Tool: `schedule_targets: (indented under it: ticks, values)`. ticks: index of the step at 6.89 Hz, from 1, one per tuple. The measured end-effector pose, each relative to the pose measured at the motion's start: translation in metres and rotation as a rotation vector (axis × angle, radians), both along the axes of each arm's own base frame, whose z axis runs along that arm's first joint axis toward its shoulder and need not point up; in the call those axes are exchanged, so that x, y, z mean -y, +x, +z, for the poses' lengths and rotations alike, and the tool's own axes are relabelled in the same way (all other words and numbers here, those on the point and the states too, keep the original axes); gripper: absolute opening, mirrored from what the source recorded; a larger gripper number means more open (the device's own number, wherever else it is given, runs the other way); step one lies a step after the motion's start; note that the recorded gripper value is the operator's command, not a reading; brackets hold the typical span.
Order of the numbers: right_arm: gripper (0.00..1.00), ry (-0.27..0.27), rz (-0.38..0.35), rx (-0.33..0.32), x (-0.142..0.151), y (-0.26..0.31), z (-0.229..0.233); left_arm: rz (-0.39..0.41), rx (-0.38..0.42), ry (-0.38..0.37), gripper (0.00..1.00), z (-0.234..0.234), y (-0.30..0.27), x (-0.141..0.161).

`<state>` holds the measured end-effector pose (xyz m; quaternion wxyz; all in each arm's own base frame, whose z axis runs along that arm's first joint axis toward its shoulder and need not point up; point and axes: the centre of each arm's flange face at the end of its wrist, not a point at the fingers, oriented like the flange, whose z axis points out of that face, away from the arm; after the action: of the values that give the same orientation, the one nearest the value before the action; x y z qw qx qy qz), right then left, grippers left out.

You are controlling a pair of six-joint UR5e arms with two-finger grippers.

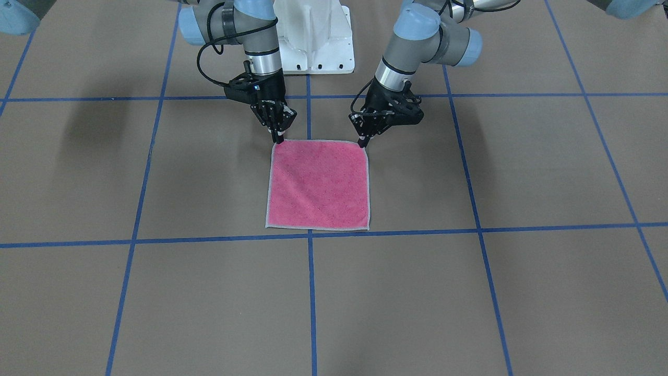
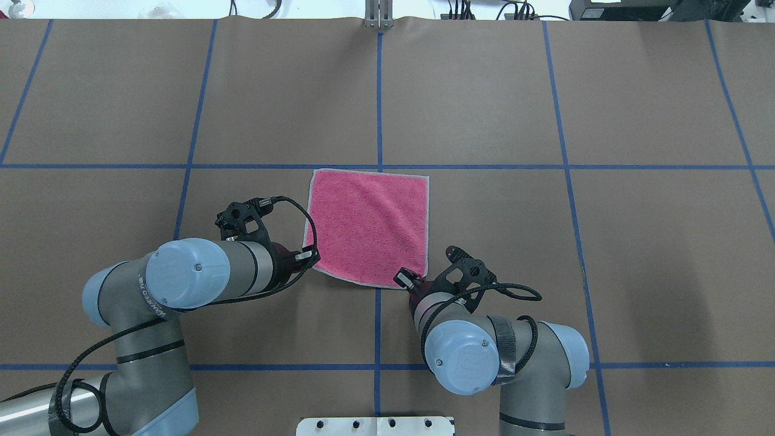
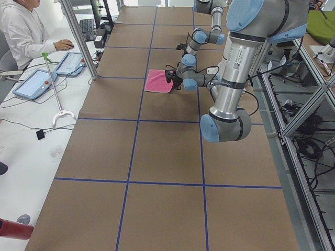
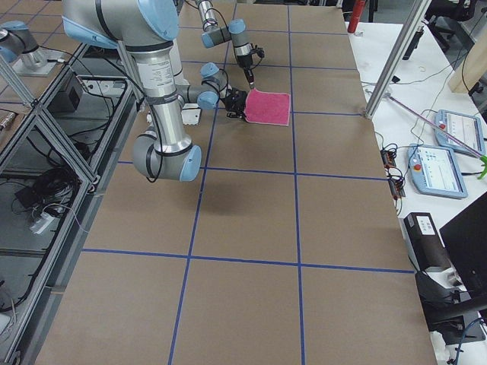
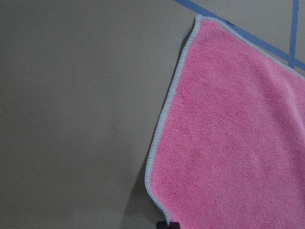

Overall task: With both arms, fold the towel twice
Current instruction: 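Lift the near towel edge with both grippers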

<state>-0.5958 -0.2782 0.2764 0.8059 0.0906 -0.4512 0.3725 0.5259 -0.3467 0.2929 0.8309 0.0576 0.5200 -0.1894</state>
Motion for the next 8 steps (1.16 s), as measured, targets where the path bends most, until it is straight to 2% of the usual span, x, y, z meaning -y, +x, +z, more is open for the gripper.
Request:
schedule_targets:
  ticks: [2, 3, 6, 8]
  values:
    - [0.00, 0.003, 0.006, 0.016, 0.002, 0.009, -0.006, 0.000, -0.003, 0.000, 0.00, -0.002, -0.001, 0.000]
    - [0.00, 0.008, 0.009, 0.044, 0.002, 0.026, -0.016, 0.001, -0.013, 0.004, 0.00, -0.006, -0.003, -0.001]
    - [0.00, 0.021, 0.009, 0.108, -0.005, 0.082, -0.031, 0.022, -0.065, 0.013, 0.00, -0.029, -0.027, -0.010]
    - [0.00, 0.023, 0.007, 0.124, -0.010, 0.102, -0.041, 0.044, -0.109, 0.019, 0.00, -0.045, -0.050, -0.021]
